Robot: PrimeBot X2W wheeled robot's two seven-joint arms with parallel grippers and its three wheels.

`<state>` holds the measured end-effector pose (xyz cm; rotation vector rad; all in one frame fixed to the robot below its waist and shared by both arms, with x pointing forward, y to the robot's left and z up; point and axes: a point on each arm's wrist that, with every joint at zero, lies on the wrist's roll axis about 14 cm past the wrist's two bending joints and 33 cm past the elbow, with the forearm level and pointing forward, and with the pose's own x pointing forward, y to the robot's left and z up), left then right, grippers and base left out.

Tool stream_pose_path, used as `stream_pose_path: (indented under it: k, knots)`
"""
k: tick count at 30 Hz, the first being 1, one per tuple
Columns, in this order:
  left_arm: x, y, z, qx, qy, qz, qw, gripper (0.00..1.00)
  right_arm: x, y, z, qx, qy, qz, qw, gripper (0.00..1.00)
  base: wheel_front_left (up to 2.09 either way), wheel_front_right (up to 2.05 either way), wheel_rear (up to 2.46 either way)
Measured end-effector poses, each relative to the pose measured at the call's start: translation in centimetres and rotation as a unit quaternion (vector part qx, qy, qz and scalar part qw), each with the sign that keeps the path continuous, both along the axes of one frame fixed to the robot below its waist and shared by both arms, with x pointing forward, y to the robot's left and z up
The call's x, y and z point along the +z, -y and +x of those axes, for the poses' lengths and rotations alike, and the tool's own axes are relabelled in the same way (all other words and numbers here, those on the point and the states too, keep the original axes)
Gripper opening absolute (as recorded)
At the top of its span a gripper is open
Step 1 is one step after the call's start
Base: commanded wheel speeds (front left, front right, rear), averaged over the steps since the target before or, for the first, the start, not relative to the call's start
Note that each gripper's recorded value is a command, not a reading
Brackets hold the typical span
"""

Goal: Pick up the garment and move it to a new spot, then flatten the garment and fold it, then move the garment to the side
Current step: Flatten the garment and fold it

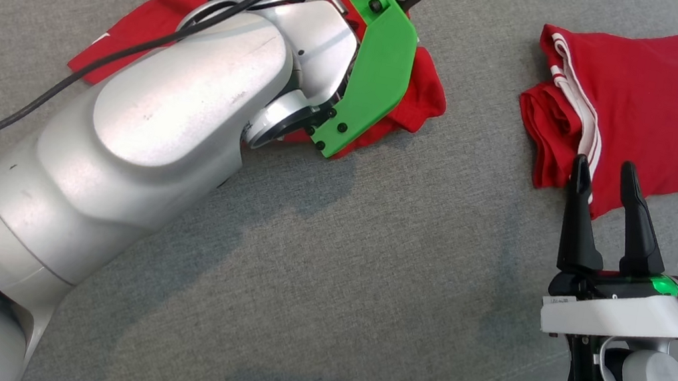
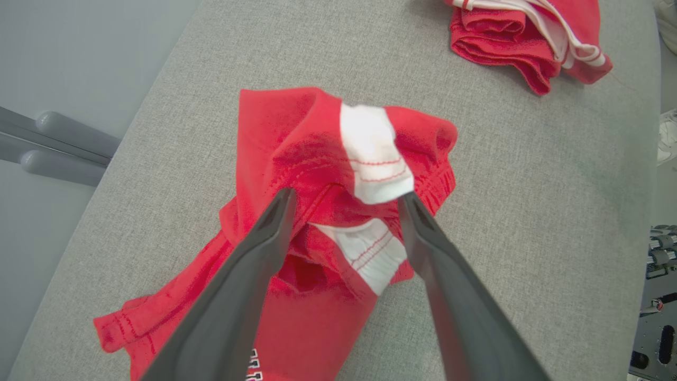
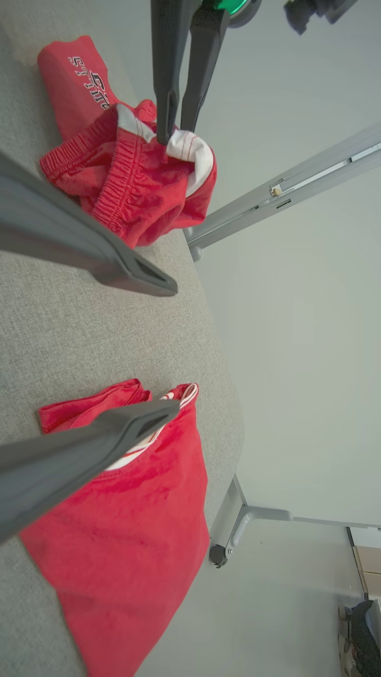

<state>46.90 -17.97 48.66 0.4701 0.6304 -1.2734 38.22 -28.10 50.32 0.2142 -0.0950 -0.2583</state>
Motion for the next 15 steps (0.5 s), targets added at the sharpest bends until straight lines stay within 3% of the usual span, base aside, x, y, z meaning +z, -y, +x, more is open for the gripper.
stream_pose_path:
  k: [4,6,12,13,14,15]
  knots:
    - [0.4,0.1,0.4,0.006,-0.002,-0.013,1.0,1.0,-0.1,-0.3,0.3,0.005,-0.001,0.001,1.0,1.0,0.0,0.0,0.0]
    - [1.9,0.8,1.1,0.015,0.017,-0.047,0.999,1.0,-0.3,-0.4,0.4,0.007,-0.004,-0.001,1.0,1.0,0.0,0.0,0.0]
    - [3.5,2.4,-0.2,-0.012,0.027,-0.082,0.996,1.0,-0.2,-0.3,0.3,0.005,-0.004,-0.004,1.0,1.0,0.0,0.0,0.0]
    - [3.4,2.5,-0.2,-0.012,0.027,-0.082,0.996,0.76,-0.2,-0.3,0.2,0.005,-0.004,-0.004,1.0,1.0,0.0,0.0,0.0]
    - [3.4,2.5,-0.2,-0.012,0.026,-0.084,0.996,0.44,-0.2,-0.3,0.2,0.005,-0.004,-0.004,1.0,1.0,0.0,0.0,0.0]
    - [3.4,2.5,-0.2,-0.012,0.026,-0.084,0.996,0.22,-0.2,-0.3,0.2,0.005,-0.004,-0.004,1.0,1.0,0.0,0.0,0.0]
